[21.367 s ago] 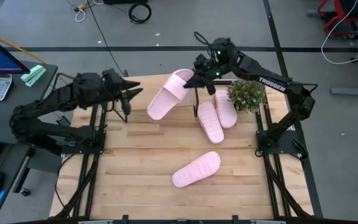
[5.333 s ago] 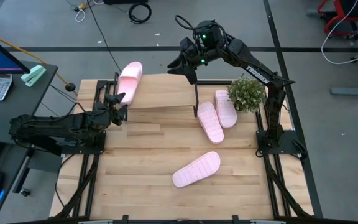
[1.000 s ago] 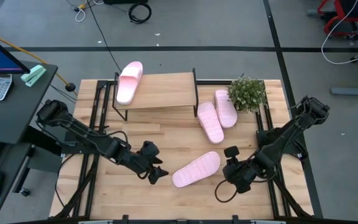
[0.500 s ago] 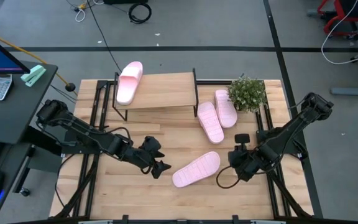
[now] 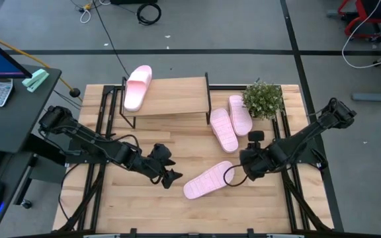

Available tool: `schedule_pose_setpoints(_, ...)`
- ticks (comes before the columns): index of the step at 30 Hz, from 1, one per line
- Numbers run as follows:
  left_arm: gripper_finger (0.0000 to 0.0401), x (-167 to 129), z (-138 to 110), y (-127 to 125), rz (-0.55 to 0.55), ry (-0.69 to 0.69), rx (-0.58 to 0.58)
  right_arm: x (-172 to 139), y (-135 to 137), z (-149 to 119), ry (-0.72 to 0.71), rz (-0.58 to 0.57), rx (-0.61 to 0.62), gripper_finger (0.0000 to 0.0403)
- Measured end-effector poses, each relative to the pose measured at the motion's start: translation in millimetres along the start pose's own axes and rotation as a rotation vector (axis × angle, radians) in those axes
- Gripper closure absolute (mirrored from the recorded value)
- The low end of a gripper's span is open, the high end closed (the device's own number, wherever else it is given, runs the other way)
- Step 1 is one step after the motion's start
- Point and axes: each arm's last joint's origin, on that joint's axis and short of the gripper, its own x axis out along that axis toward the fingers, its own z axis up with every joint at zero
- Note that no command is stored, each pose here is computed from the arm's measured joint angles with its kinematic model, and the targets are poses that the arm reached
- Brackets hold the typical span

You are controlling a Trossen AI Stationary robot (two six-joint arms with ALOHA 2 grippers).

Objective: Pick and place slides into the shelf
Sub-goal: Put the pink slides on the shelf

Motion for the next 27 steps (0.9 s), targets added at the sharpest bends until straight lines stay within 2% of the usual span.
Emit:
schedule_pose_setpoints(5, 0.0046, 0.0, 0.1, 0.2, 0.004, -0.006, 0.006, 1.0, -1.1, 2.3, -0.011, 0.004, -0.099, 0.0279)
schedule_pose_setpoints(13, 0.0046, 1.2, 2.8, 2.9, 0.024, -0.017, 0.008, 6.6, -13.7, 5.8, -0.005, -0.078, -0.008, 0.0279)
schedule_pose_setpoints(17, 0.0046, 2.0, 4.7, 4.2, 0.029, -0.021, 0.003, 9.9, -19.8, 8.9, -0.003, -0.094, -0.028, 0.0279)
schedule_pose_setpoints(20, 0.0046, 2.4, 5.5, 4.7, 0.031, -0.023, 0.001, 11.7, -22.3, 11.6, -0.007, -0.083, -0.065, 0.0277)
schedule_pose_setpoints(27, 0.0046, 2.4, 5.5, 4.7, 0.031, -0.023, 0.0, 17.8, -28.5, 19.8, -0.011, 0.041, 0.011, 0.0227)
